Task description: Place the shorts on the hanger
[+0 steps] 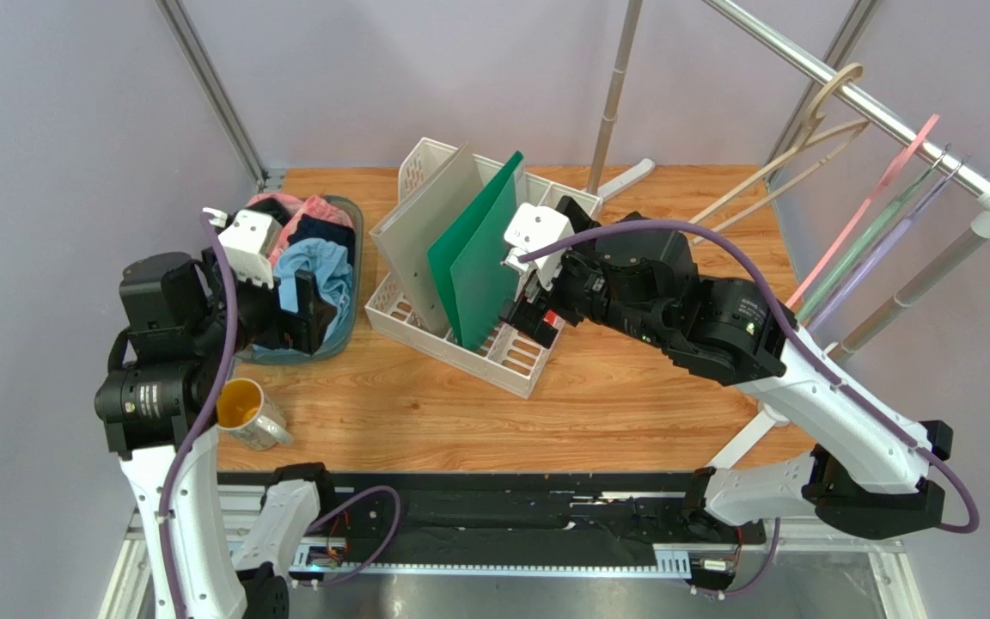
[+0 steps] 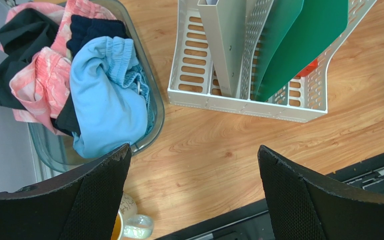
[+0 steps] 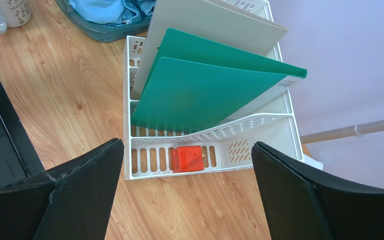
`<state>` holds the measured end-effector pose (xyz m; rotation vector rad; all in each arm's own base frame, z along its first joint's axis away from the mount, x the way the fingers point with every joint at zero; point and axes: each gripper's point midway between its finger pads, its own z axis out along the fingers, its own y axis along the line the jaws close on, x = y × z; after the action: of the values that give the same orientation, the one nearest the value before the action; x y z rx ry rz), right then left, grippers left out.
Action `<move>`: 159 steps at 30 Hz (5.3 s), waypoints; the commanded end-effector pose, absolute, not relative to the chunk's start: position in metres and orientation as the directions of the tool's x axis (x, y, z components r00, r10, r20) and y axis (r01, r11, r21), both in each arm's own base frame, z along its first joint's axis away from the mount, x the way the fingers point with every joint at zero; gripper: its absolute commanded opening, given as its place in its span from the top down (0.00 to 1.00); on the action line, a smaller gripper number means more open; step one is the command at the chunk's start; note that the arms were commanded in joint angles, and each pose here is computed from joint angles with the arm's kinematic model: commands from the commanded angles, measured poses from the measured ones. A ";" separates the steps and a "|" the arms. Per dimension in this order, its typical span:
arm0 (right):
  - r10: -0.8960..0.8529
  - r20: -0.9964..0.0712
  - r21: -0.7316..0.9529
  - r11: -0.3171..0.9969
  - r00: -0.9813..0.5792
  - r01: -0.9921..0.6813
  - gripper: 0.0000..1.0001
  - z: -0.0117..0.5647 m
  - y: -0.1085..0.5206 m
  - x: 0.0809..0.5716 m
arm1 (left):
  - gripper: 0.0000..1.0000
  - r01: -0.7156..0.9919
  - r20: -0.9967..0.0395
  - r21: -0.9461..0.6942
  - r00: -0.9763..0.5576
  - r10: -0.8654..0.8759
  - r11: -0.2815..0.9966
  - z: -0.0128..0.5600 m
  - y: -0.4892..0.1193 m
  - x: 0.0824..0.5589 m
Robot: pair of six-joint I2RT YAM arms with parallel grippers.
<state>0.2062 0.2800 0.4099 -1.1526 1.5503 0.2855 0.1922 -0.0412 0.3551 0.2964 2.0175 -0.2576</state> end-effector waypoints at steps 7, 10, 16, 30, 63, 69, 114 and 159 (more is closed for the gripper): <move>-0.530 -0.835 -0.442 0.483 0.150 -0.756 0.00 0.415 0.286 0.215 | 0.00 0.252 -0.848 -0.065 -0.525 0.080 0.965 0.348 -0.026 0.216; -0.537 -0.831 -0.445 0.482 0.147 -0.755 0.00 0.412 0.287 0.217 | 0.01 0.195 -0.808 -0.061 -0.585 0.066 0.979 0.341 -0.015 0.225; -0.557 -0.819 -0.445 0.470 0.135 -0.762 0.00 0.401 0.291 0.219 | 0.01 0.094 -0.794 -0.035 -0.608 0.029 0.995 0.345 0.003 0.240; -0.614 -0.779 -0.442 0.396 0.126 -0.805 0.00 0.374 0.307 0.218 | 0.01 0.152 -0.706 0.041 -0.695 0.136 0.988 0.300 0.034 0.317; -0.631 -0.764 -0.459 0.388 0.133 -0.799 0.00 0.366 0.297 0.216 | 1.00 0.190 -0.449 0.129 -0.864 0.228 0.973 0.179 0.077 0.354; -0.636 -0.761 -0.462 0.387 0.132 -0.798 0.00 0.364 0.296 0.216 | 1.00 0.222 -0.614 0.089 -0.755 0.229 0.971 0.264 0.052 0.346; -0.287 -0.926 -0.347 0.389 0.245 -0.853 0.00 0.410 0.329 0.186 | 1.00 0.361 -0.908 0.061 0.408 -0.099 0.931 0.690 -0.060 0.196; -0.041 -0.996 0.047 0.558 -0.084 -0.829 0.10 0.412 0.457 0.177 | 1.00 0.592 -0.891 0.073 0.401 -0.214 0.803 0.693 -0.102 0.164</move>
<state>0.1521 0.4627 0.4094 -0.9813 1.3872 0.8271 0.1771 -0.0991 0.6765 0.3939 1.1202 -0.5411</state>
